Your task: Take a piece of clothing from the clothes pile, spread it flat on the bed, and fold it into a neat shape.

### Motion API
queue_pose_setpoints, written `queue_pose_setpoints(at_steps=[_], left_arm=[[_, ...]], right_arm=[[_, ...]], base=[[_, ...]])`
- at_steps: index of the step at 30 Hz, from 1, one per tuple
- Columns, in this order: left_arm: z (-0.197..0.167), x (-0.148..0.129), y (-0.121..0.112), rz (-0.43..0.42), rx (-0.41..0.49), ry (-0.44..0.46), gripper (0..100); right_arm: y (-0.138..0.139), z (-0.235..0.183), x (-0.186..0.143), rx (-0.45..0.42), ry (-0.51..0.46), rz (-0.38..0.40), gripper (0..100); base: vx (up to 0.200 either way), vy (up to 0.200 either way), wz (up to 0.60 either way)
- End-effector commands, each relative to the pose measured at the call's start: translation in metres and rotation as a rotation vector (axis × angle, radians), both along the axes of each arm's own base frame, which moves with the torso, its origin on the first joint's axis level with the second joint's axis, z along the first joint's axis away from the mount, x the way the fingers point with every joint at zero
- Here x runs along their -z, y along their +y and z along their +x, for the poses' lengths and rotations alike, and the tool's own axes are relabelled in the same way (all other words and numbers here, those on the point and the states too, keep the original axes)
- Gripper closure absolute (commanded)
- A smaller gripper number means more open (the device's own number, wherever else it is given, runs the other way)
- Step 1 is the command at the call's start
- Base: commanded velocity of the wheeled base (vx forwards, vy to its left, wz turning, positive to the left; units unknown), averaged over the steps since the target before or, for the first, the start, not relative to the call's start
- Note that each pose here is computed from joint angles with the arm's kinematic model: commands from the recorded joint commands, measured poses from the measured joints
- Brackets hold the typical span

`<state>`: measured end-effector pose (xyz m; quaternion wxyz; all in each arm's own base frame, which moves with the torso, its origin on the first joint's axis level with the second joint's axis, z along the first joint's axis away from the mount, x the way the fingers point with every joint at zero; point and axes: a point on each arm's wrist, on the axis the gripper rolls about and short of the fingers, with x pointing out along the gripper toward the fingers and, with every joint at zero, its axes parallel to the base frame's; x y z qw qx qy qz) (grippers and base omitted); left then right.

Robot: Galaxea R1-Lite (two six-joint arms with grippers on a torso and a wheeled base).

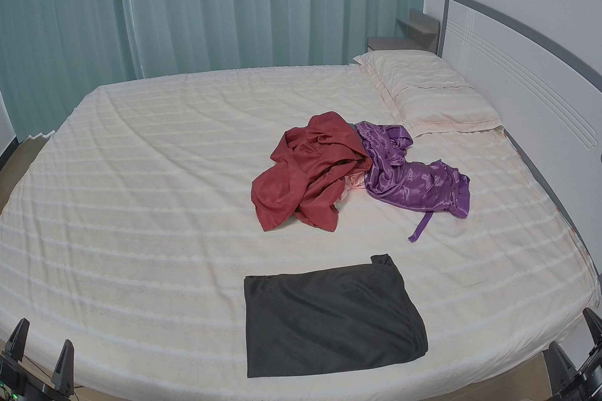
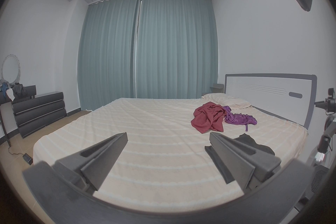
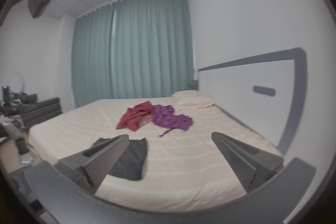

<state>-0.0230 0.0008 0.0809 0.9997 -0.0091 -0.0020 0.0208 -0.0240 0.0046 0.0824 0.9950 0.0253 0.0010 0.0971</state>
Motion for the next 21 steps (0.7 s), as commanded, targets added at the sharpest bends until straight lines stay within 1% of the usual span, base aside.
queue_pose_setpoints(at_steps=[1,5,17,19,21], left_arm=[[0.0001,0.0052,0.0,0.0,0.0,0.002,0],[0.0001,0.0052,0.0,0.0,0.0,0.002,0],[0.0001,0.0052,0.0,0.0,0.0,0.002,0],[0.0001,0.0052,0.0,0.0,0.0,0.002,0],[0.0001,0.0052,0.0,0.0,0.0,0.002,0]], right_arm=[[0.0,-0.0012,0.0001,-0.002,-0.014,0.008,0],[0.0,-0.0012,-0.0001,-0.001,-0.008,0.048,0],[0.0004,-0.0014,-0.0003,-0.019,-0.006,0.05,0],[0.0012,-0.0016,-0.0003,-0.053,-0.006,0.048,0],[0.0015,-0.0017,-0.0002,-0.068,-0.005,0.044,0]], base=[[0.0,0.0,0.0],[0.0,0.0,0.0],[0.0,0.0,0.0],[0.0,0.0,0.0],[0.0,0.0,0.0]])
